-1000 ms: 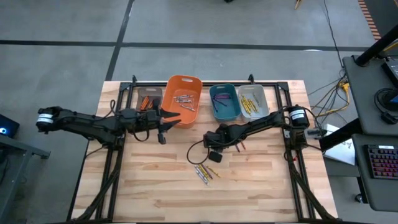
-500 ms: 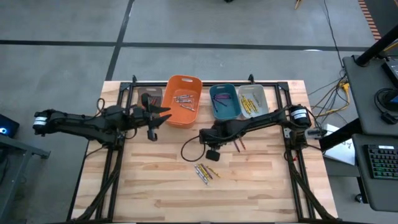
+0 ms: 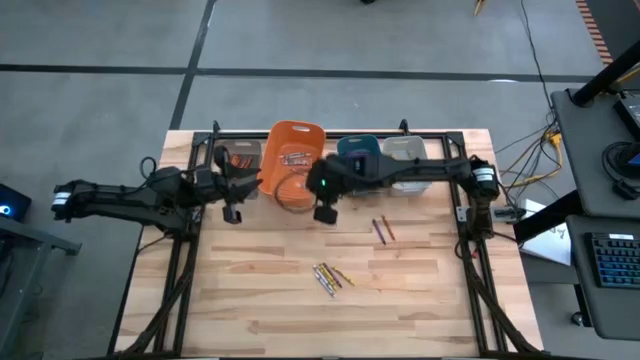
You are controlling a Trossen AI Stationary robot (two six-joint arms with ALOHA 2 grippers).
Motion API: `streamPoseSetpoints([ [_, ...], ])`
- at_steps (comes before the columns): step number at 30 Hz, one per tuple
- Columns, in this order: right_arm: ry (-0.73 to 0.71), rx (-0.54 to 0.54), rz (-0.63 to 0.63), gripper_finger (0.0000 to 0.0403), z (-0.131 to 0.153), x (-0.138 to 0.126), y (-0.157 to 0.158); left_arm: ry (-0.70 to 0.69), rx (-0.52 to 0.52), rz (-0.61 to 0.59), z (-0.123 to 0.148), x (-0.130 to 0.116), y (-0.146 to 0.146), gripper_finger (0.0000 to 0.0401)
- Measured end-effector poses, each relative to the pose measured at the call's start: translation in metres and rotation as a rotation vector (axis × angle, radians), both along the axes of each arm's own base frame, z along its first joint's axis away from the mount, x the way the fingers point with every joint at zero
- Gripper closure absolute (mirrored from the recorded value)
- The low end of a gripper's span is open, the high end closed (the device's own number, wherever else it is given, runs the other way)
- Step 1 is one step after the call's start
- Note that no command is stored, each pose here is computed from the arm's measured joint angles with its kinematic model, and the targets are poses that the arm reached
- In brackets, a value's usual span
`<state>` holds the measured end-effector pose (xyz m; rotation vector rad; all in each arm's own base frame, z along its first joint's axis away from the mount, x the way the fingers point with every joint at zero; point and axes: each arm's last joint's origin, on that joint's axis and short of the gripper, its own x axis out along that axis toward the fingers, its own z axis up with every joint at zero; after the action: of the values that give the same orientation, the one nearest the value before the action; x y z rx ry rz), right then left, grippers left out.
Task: Sort crayons
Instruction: Put the white crayon into the orange bin
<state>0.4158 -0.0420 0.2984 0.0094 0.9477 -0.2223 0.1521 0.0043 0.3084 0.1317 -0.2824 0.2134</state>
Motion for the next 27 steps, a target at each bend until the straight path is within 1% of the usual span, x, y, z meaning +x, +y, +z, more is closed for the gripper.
streamPoseSetpoints([
  [3,-0.015,-0.033,-0.021,0.0392,0.004,0.007,-0.027,0.006,0.013,0.004,0.000,-0.003,0.000,0.0301],
  [10,-0.019,-0.106,-0.040,0.0392,0.000,0.031,-0.085,-0.001,0.035,0.011,0.003,-0.012,0.000,0.0301],
  [15,0.006,-0.148,-0.042,0.0392,-0.017,0.049,-0.122,-0.009,0.042,0.013,0.004,-0.018,0.000,0.0301],
  [20,0.023,-0.185,-0.045,0.0392,-0.033,0.061,-0.156,-0.011,0.054,0.018,0.006,-0.024,0.000,0.0301],
  [24,0.059,-0.195,-0.048,0.0392,-0.052,0.061,-0.177,-0.008,0.055,0.018,0.006,-0.027,0.000,0.0301],
  [27,0.081,-0.194,-0.059,0.0392,-0.060,0.057,-0.188,-0.005,0.054,0.017,0.005,-0.028,0.000,0.0301],
])
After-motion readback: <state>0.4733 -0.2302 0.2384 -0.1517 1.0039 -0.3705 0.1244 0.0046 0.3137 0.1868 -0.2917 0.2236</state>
